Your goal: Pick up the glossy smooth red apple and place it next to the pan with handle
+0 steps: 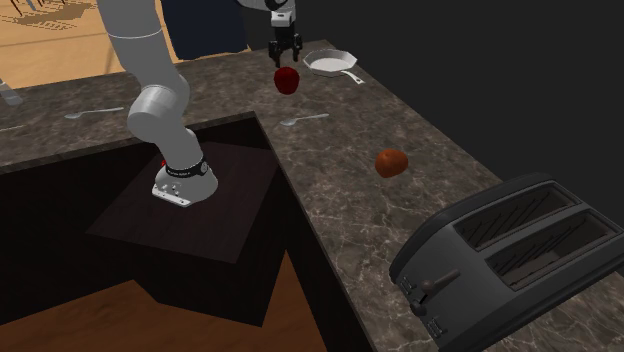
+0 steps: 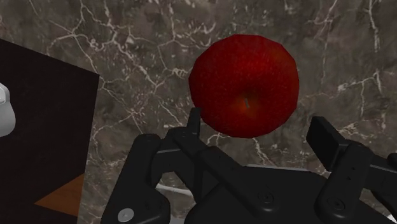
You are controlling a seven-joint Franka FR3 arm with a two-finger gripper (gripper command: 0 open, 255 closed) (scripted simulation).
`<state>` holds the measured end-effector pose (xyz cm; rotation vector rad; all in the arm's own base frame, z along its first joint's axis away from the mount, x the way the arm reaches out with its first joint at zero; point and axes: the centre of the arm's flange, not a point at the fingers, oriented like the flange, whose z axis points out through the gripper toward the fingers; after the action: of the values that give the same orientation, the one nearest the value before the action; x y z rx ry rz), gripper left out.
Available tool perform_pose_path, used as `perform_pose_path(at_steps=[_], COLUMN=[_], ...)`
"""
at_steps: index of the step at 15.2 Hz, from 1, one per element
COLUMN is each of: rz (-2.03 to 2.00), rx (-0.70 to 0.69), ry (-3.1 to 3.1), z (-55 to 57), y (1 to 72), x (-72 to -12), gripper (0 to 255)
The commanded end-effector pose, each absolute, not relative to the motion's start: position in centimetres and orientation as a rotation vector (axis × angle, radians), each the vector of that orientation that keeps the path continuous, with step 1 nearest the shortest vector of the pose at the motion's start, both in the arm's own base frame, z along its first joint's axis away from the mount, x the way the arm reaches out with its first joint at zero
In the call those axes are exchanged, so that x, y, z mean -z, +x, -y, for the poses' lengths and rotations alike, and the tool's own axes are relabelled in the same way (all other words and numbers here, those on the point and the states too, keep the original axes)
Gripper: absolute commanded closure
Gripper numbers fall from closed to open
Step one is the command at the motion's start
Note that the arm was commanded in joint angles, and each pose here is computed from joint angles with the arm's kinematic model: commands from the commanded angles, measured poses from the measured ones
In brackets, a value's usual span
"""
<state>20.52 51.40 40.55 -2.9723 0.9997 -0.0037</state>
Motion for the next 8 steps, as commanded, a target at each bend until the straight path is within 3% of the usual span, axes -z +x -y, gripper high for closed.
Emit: perform_pose_path(at_steps=[1, 5, 8], rz=[-1.0, -1.0, -1.0], rx=[0.004, 0.004, 0.004], ry=[-2.972, -2.972, -2.972], z=[-51.4, -51.4, -51.4], y=[20.5, 20.5, 20.5], x=[-40.5, -45.5, -45.5], gripper=[0, 0, 0])
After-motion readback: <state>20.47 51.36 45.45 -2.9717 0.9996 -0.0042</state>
